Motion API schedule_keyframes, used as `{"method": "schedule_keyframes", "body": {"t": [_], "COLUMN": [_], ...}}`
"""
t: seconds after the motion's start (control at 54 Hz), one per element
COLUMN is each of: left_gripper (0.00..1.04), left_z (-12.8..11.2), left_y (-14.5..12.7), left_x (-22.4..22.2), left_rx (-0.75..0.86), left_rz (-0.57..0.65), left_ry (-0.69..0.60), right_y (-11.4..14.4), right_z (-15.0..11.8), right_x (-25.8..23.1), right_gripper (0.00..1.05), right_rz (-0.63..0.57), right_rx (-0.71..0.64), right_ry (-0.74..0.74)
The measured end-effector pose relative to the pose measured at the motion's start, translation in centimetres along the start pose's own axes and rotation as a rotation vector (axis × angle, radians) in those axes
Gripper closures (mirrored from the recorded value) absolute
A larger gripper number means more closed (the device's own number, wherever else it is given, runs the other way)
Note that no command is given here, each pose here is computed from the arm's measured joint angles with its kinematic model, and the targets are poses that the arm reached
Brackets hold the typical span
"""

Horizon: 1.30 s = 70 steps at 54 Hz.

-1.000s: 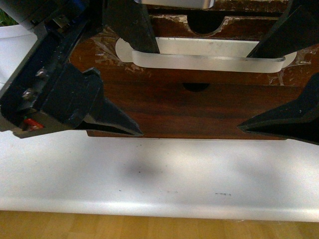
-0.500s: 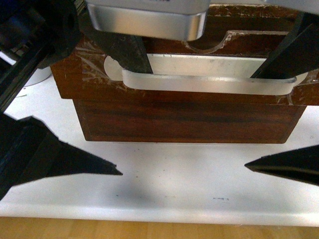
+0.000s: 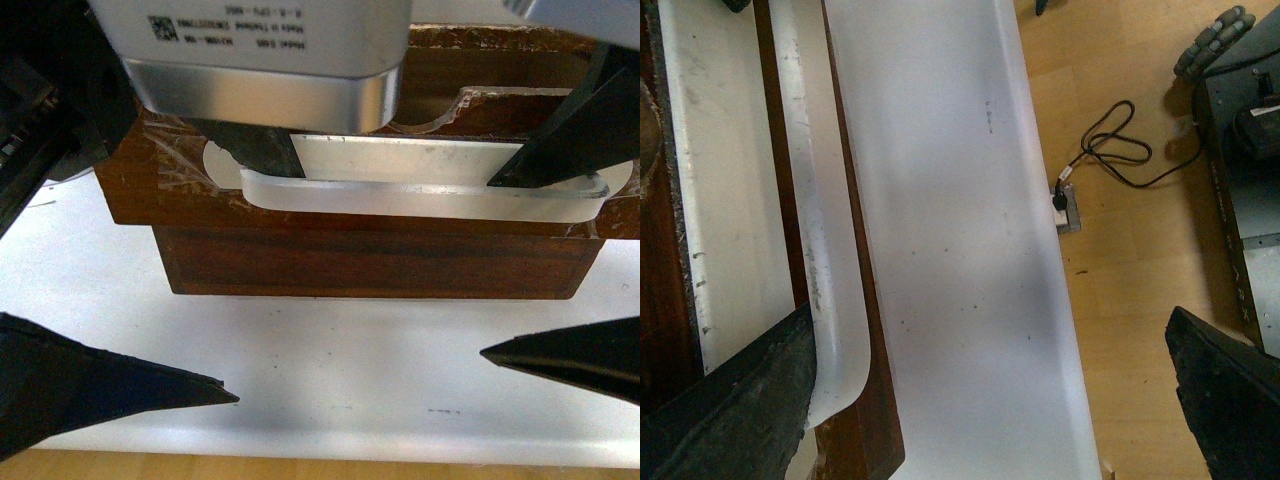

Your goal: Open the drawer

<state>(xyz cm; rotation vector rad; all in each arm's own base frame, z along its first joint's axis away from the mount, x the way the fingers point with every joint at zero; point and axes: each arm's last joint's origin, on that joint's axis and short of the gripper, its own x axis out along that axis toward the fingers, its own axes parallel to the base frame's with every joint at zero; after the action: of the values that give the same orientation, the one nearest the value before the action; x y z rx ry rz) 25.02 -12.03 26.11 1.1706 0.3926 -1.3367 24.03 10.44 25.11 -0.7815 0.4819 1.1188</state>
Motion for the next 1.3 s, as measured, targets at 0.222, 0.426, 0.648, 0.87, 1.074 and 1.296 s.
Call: {"method": "schedule_keyframes", "body": {"t": [0.222,0.426,0.648,0.87,1.074,1.296], "left_gripper": [0.06,0.06,0.06,0.06,0.06,0.06], "left_z": [0.2,0.1,-0.1,-0.4,-1.9,-3.3], "left_y": [0.2,0.4,1.0,1.8,1.2,0.1], "left_x": [-0.6,-2.0,-3.8,-6.1,-7.2,-8.7], "left_rx": [-0.038,-0.106,-0.179,-0.213,-0.286,-0.428], "left_rz": [0.046,0.109,0.190,0.366,0.557,0.847], "left_ry": [-0.024,-0.068,-0.157,-0.214,-0.215,-0.171], "right_y": [-0.2,-0.3,-0.4,-0.4,0.0,1.4], "right_z": [0.2,0.5,0.9,0.3,-0.7,-2.2], "right_x": [-0.9,-2.0,-4.0,-6.2,-8.3,-10.0], "right_gripper": [0.09,0.09,0.09,0.09,0.09,0.09], "right_rz": [-0.031,-0.069,-0.144,-0.291,-0.466,-0.659], "right_rx": [0.016,0.029,0.029,0.046,0.083,0.147], "right_ry": [-0.030,-0.076,-0.144,-0.216,-0.281,-0.335]}}
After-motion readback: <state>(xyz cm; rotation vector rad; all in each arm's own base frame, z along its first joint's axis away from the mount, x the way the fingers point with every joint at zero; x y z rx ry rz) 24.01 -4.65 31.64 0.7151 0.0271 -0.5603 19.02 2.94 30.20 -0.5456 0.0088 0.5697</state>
